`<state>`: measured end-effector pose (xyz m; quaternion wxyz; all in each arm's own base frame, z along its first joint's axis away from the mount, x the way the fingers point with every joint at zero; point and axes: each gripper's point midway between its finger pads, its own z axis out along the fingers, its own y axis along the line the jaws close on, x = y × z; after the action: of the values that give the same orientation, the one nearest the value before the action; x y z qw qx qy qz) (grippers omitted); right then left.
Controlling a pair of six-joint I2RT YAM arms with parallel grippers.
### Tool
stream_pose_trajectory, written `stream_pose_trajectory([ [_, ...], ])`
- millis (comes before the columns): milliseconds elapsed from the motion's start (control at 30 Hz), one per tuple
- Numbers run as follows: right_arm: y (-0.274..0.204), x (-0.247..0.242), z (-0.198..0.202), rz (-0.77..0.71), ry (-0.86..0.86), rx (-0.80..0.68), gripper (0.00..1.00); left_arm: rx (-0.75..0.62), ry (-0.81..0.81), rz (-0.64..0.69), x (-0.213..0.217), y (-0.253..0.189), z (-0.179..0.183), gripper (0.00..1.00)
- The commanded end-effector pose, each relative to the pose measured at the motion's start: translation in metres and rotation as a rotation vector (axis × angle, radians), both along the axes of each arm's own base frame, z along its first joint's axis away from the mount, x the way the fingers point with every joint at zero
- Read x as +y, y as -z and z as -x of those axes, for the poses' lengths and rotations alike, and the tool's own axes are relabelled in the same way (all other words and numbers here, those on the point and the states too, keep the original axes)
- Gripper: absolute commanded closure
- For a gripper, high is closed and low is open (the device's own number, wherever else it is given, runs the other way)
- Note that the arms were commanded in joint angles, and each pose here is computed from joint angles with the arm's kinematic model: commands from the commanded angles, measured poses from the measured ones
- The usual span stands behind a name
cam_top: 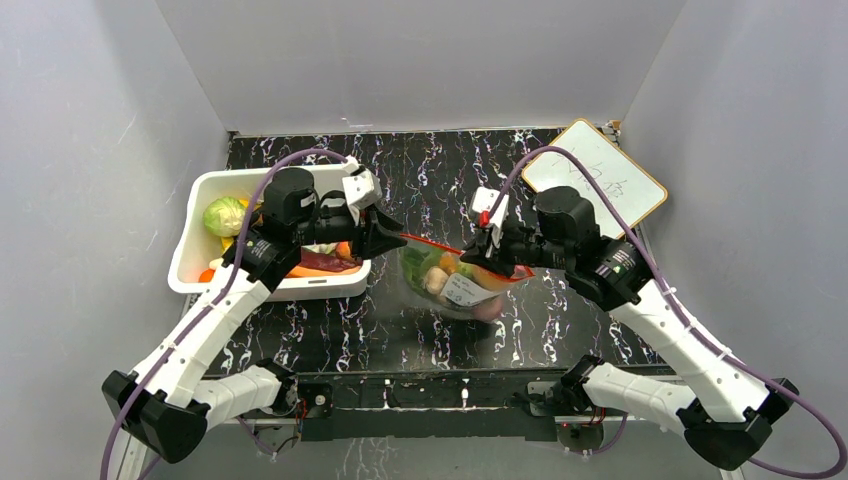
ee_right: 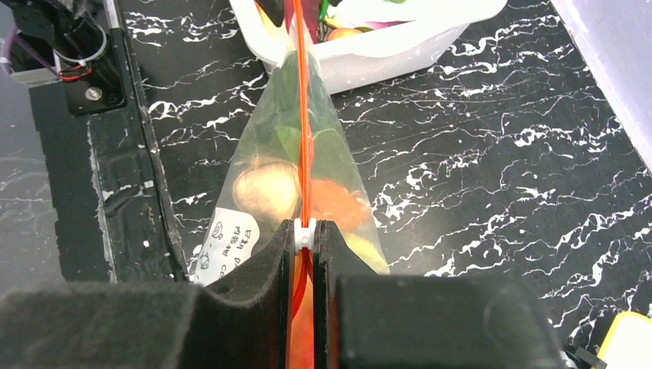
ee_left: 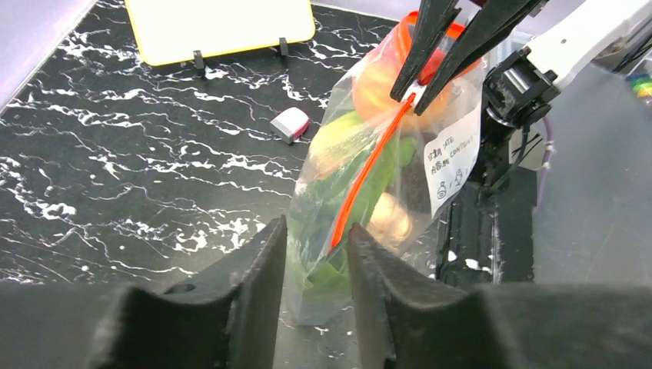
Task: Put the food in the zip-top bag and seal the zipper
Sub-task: Zip the zipper food storage bag at the center of the board.
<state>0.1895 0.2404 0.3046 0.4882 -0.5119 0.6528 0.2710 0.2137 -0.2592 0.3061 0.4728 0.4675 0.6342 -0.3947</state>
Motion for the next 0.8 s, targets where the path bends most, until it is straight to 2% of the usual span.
stream_pose_trajectory([
  [0, -0.039, 0.012, 0.008, -0.127, -0.096, -0.094, 1.00, -0.113, 0.103, 0.087, -0.005, -0.037, 0.010, 0.56],
  [67, -0.041, 0.018, 0.005, -0.134, -0.112, -0.100, 1.00, -0.117, 0.146, 0.085, -0.008, -0.037, 0.012, 0.45],
  [133, -0.045, 0.022, 0.002, -0.137, -0.122, -0.110, 1.00, -0.103, 0.192, 0.067, -0.011, -0.034, 0.014, 0.39],
  [267, -0.047, 0.029, -0.001, -0.133, -0.155, -0.116, 1.00, -0.052, 0.249, 0.024, -0.015, -0.021, 0.012, 0.40],
  [400, -0.050, 0.032, -0.003, -0.141, -0.163, -0.128, 1.00, -0.028, 0.311, 0.024, -0.018, -0.016, 0.017, 0.54],
  [600, -0.048, 0.035, -0.006, -0.141, -0.163, -0.120, 1.00, 0.008, 0.353, 0.019, -0.018, -0.007, 0.026, 0.49],
  [667, -0.049, 0.036, -0.006, -0.151, -0.166, -0.124, 1.00, 0.017, 0.358, 0.012, -0.018, -0.005, 0.025, 0.54],
  [733, -0.049, 0.037, -0.006, -0.157, -0.167, -0.125, 1.00, 0.023, 0.350, 0.002, -0.017, -0.002, 0.023, 0.67],
  [767, -0.049, 0.038, -0.006, -0.159, -0.169, -0.126, 1.00, 0.023, 0.343, -0.004, -0.017, -0.001, 0.022, 0.78],
])
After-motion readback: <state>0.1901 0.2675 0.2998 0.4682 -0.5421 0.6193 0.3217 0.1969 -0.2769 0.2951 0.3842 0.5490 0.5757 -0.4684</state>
